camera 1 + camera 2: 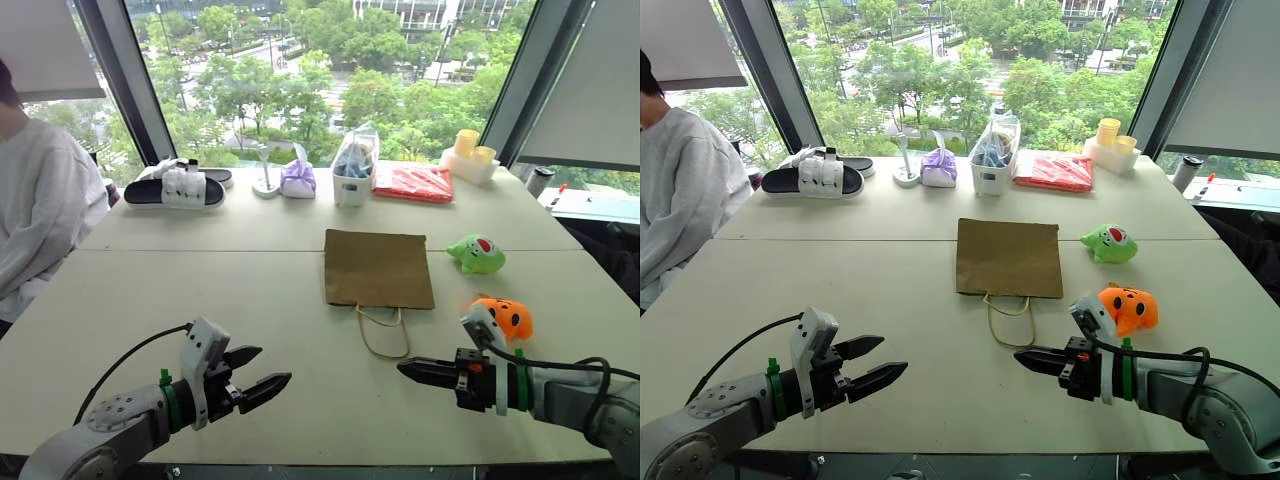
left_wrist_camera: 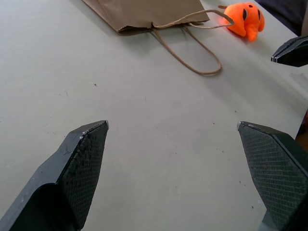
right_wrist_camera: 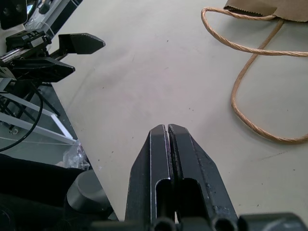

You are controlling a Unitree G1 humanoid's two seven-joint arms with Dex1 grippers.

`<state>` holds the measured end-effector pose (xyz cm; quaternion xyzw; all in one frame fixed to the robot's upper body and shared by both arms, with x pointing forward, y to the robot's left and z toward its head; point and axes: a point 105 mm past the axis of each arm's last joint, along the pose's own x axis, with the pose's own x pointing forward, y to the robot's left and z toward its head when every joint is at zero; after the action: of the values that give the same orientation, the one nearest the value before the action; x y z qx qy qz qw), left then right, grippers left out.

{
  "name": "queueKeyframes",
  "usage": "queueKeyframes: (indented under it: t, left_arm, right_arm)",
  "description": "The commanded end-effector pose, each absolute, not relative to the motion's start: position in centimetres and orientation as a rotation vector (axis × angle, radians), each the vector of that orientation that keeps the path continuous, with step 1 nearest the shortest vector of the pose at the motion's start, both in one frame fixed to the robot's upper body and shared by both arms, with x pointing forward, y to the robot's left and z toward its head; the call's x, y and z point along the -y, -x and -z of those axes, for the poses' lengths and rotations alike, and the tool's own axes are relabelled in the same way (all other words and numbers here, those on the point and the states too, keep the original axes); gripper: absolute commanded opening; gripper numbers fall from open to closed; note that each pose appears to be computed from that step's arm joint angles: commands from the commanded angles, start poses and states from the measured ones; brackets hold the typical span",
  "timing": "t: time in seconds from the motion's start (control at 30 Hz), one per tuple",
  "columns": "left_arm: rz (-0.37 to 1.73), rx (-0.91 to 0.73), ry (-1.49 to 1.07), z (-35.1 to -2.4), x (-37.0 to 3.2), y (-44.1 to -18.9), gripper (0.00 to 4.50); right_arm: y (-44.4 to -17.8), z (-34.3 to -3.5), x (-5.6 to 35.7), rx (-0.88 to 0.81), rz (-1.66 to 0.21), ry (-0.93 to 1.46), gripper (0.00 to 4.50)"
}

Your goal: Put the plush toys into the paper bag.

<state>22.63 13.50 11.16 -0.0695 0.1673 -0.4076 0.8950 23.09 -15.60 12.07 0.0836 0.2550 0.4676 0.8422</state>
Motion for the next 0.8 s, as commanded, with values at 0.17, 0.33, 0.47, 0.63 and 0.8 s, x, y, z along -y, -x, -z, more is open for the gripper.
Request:
queueKeyframes:
  t: [0.17, 0.33, 0.47, 0.63, 0.8]
  left_arm:
    - [0.864, -0.302, 0.131, -12.0, -13.4, -22.7, 4.40]
    - [0.859, -0.302, 0.126, -11.9, -13.5, -22.8, 4.40]
    - [0.852, -0.276, 0.027, -12.6, -14.7, -24.0, 4.40]
    - [1.054, -0.164, -0.350, -15.2, -13.5, -26.5, 4.40]
    - [1.301, -0.073, -0.529, -15.1, -9.8, -28.7, 4.40]
  right_arm:
    - [-23.1, -13.0, 15.1, -0.503, -1.006, -0.161, 0.00]
    - [-23.1, -13.1, 15.0, -0.502, -0.999, -0.162, 0.00]
    - [-23.4, -13.1, 15.4, -0.495, -0.977, -0.164, 0.00]
    - [-24.2, -13.8, 15.5, -0.469, -0.952, -0.165, 0.00]
    - [-24.2, -13.9, 15.6, -0.450, -0.917, -0.159, 0.00]
